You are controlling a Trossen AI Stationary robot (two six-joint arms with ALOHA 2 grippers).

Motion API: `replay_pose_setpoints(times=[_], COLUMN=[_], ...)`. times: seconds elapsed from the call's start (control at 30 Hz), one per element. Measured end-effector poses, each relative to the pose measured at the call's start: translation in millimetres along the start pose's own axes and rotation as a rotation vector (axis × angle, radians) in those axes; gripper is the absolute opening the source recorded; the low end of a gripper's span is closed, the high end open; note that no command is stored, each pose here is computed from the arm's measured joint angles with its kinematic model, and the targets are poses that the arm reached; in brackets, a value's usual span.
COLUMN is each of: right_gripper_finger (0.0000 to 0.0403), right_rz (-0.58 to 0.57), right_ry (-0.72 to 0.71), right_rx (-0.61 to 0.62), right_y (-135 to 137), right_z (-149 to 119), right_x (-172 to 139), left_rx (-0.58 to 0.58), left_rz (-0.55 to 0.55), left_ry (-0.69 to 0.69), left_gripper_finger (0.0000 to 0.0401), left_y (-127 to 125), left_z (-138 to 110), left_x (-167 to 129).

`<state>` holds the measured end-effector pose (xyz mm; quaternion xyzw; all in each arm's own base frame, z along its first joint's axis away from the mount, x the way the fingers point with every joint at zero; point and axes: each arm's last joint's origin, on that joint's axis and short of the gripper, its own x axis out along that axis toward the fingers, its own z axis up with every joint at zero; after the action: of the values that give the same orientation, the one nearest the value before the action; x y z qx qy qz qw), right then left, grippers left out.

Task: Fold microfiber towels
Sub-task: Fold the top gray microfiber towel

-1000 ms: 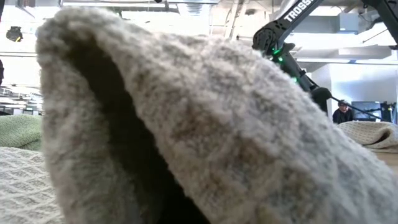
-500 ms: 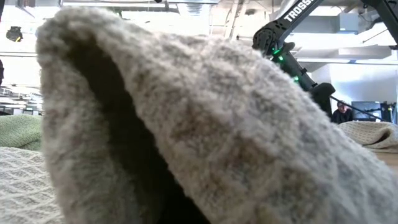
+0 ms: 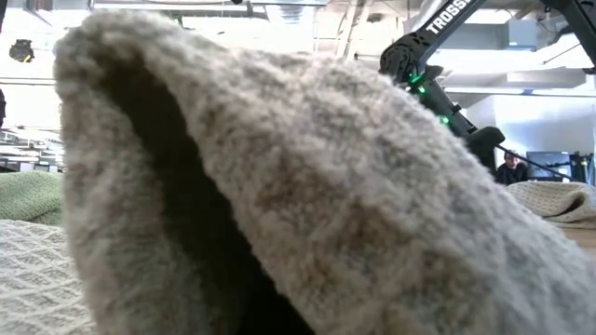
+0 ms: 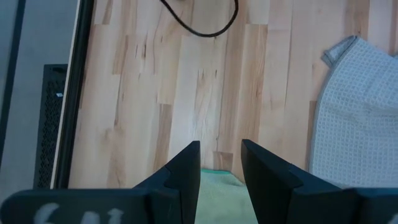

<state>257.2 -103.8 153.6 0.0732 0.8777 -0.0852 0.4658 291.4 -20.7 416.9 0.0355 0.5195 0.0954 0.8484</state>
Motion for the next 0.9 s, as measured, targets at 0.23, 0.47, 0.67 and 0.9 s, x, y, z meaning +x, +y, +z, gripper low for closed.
replay_pose_setpoints(times=[0.23, 0.47, 0.67, 0.9], right_gripper_finger=[0.0118, 0.0118, 0.0118, 0.0118], right_rz=[0.000, -0.011, -0.024, -0.038], right_ry=[0.067, 0.063, 0.041, -0.007], right_rx=[-0.017, -0.076, -0.100, -0.104], right_y=[5, 10, 14, 18], right_z=[-6, -7, -5, 0], right_x=[13, 10, 10, 9], left_rx=[0.008, 0.004, 0.001, 0.000], left_rz=[0.000, 0.000, 0.000, 0.000], left_ry=[0.000, 0.000, 0.000, 0.000], left_gripper_finger=[0.0109, 0.0109, 0.0109, 0.0109], left_y=[0, 0, 0, 0], left_z=[0, 0, 0, 0], left_x=[0, 0, 0, 0])
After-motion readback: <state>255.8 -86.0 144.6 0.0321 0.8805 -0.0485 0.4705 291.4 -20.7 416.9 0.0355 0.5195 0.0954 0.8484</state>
